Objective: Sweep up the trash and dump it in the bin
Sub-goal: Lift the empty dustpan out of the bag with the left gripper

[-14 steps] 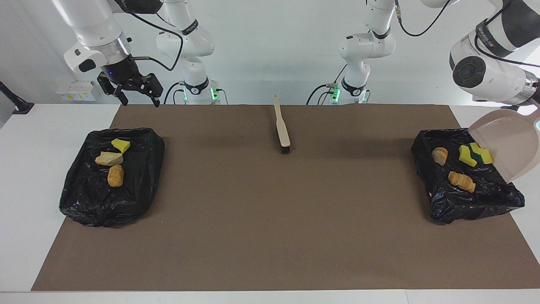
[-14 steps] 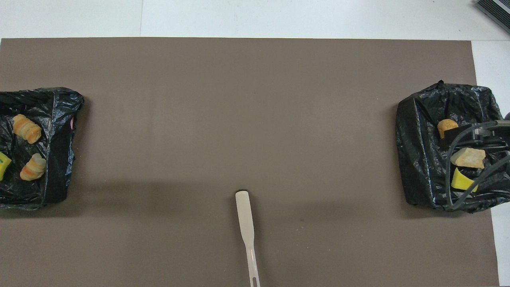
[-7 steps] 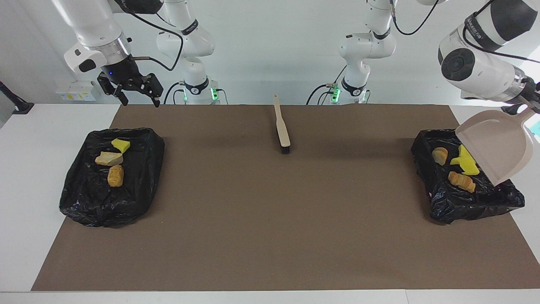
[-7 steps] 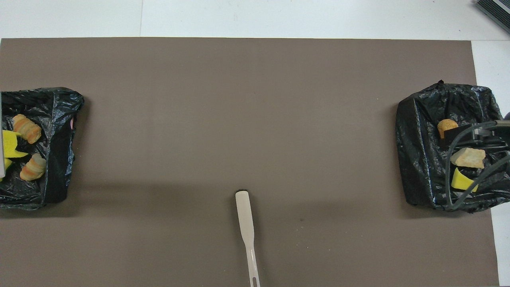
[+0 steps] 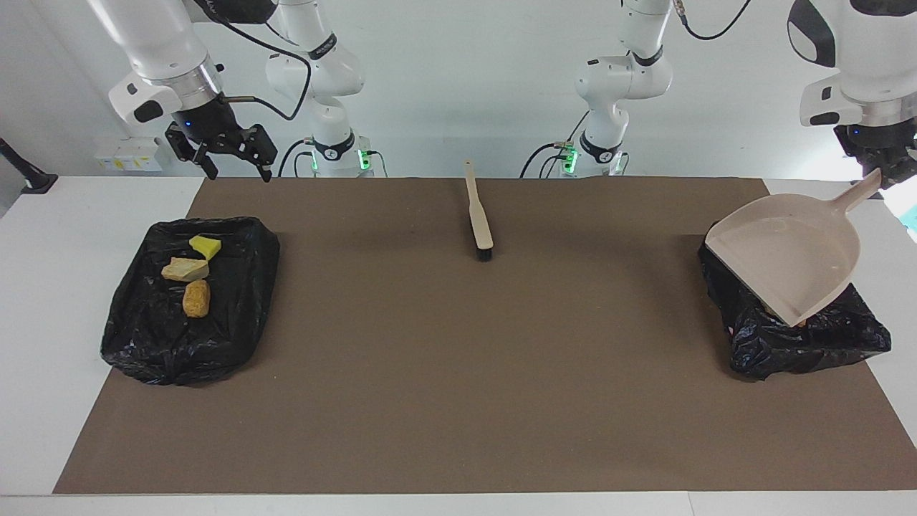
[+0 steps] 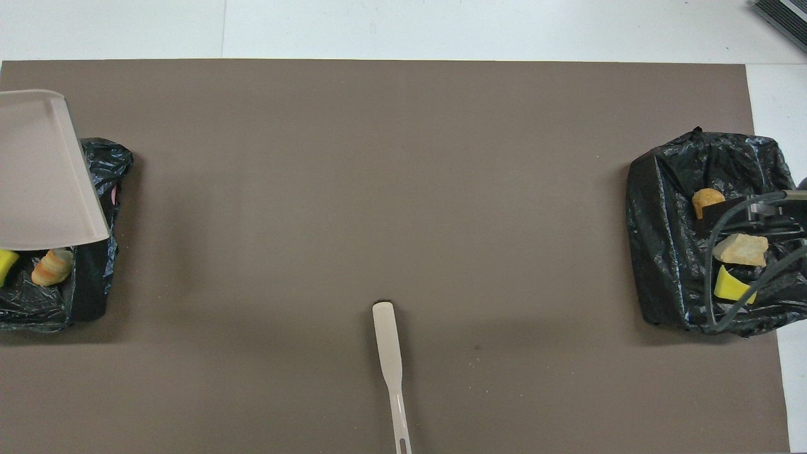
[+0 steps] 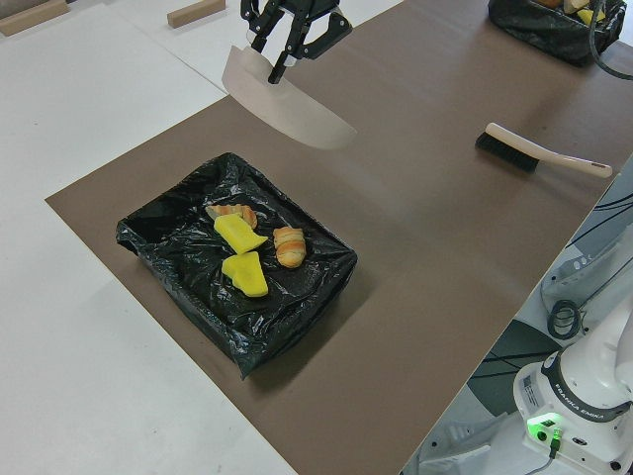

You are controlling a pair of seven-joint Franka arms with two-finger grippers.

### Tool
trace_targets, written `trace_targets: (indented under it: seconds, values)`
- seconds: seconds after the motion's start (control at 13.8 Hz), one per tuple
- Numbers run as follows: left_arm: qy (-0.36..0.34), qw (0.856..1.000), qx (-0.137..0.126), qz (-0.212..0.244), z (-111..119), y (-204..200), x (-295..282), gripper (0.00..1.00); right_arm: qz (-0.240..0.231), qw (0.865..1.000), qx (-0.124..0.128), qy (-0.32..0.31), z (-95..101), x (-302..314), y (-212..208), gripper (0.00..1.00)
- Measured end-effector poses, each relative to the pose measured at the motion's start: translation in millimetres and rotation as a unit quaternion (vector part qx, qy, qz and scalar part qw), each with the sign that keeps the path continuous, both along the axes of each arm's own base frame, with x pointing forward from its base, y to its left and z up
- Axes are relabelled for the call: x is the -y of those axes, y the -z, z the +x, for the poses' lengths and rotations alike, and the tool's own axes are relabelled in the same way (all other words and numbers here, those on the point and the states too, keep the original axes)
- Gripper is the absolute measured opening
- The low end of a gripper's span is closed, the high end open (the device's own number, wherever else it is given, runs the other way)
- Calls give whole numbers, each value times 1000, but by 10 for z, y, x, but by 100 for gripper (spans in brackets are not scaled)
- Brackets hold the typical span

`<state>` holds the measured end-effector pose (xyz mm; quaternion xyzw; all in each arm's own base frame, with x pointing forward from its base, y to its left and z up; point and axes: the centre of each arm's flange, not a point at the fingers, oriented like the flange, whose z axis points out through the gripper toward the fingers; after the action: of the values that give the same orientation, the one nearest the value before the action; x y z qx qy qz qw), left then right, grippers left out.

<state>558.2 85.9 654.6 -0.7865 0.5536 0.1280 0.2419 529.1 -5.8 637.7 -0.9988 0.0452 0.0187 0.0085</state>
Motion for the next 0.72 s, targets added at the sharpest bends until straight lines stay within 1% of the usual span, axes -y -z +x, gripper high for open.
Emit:
trace_targets:
  seconds: [0.14, 0.22, 0.29, 0.36, 0.51, 0.72]
  values:
    - [-64, 996, 39, -56, -10, 31, 107, 31, 0, 1000, 0, 0, 0, 0, 0, 100]
    - [-100, 990, 55, -84, -13, 55, 197, 31, 0, 1000, 0, 0, 0, 0, 0, 100]
    - [-138, 982, 66, -111, -26, 82, 294, 31, 0, 1000, 0, 0, 0, 0, 0, 100]
    - [-170, 974, 72, -134, -41, 111, 400, 31, 0, 1000, 0, 0, 0, 0, 0, 100]
    - [-207, 961, 77, -165, -85, 168, 680, 31, 0, 1000, 0, 0, 0, 0, 0, 100]
    - [-260, 943, 82, -193, -185, 316, 1296, 31, 0, 1000, 0, 0, 0, 0, 0, 100]
